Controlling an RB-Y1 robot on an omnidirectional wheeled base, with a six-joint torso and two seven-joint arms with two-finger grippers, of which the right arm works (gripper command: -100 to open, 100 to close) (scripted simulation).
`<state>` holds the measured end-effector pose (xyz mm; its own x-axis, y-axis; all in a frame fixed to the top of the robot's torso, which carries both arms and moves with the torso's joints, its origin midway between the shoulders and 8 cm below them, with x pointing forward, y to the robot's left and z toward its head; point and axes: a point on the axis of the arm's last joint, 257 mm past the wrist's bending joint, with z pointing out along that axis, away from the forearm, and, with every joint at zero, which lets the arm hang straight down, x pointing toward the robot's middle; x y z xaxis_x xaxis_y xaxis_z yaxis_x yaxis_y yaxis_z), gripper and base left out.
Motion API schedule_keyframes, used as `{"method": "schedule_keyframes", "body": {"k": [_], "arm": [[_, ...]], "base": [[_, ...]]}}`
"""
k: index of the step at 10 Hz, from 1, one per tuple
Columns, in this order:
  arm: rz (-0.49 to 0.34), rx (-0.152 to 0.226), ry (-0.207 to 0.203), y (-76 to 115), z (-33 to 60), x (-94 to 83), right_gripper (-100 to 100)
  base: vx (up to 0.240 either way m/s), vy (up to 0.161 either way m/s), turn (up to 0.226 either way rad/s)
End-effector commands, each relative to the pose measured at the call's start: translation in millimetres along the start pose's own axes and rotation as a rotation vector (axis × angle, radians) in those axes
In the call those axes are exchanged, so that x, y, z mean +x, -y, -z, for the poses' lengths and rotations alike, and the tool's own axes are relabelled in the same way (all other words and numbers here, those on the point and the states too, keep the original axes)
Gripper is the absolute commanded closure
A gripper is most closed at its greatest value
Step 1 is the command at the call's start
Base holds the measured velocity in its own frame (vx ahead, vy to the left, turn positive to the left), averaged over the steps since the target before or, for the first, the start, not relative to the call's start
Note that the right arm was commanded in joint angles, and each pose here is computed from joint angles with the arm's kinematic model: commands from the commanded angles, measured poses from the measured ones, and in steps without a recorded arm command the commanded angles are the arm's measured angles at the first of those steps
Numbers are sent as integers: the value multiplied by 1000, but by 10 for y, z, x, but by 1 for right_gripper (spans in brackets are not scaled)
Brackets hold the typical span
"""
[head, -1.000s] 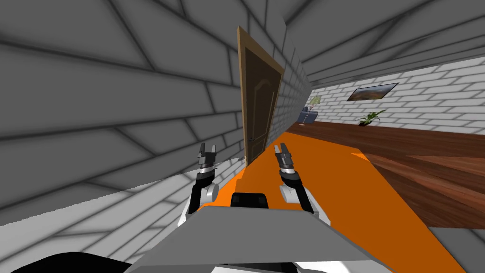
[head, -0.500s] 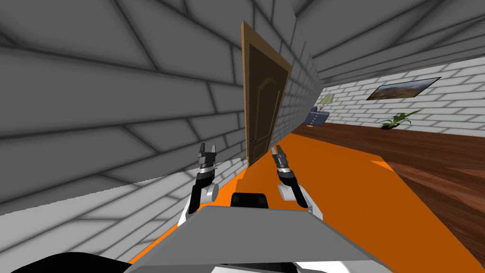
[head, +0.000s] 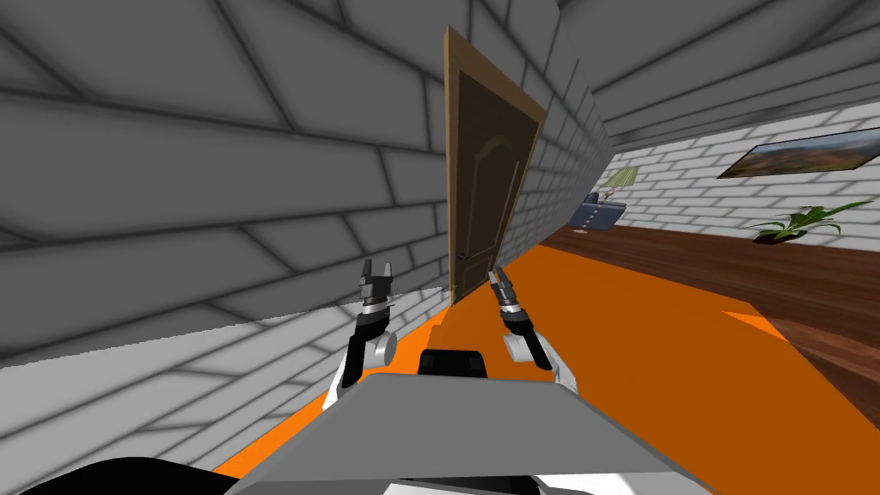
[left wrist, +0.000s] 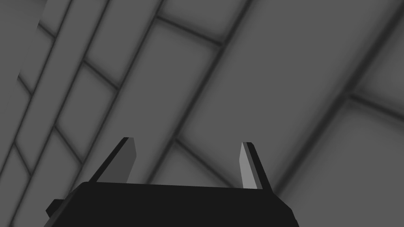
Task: Pull the door open
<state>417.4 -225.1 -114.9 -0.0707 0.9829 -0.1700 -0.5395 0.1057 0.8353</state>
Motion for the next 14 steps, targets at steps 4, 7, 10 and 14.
{"method": "schedule_keyframes", "body": {"k": [4,7,10,14], "arm": [[-29,77,-26,416,76,-1,-100],[-38,115,-34,604,133,-5,-100],[-54,164,-50,859,194,-24,-100],[-68,206,-62,1079,245,-58,-100]], "base": [[42,-52,109],[36,-48,83],[32,-53,117],[28,-53,100]]}}
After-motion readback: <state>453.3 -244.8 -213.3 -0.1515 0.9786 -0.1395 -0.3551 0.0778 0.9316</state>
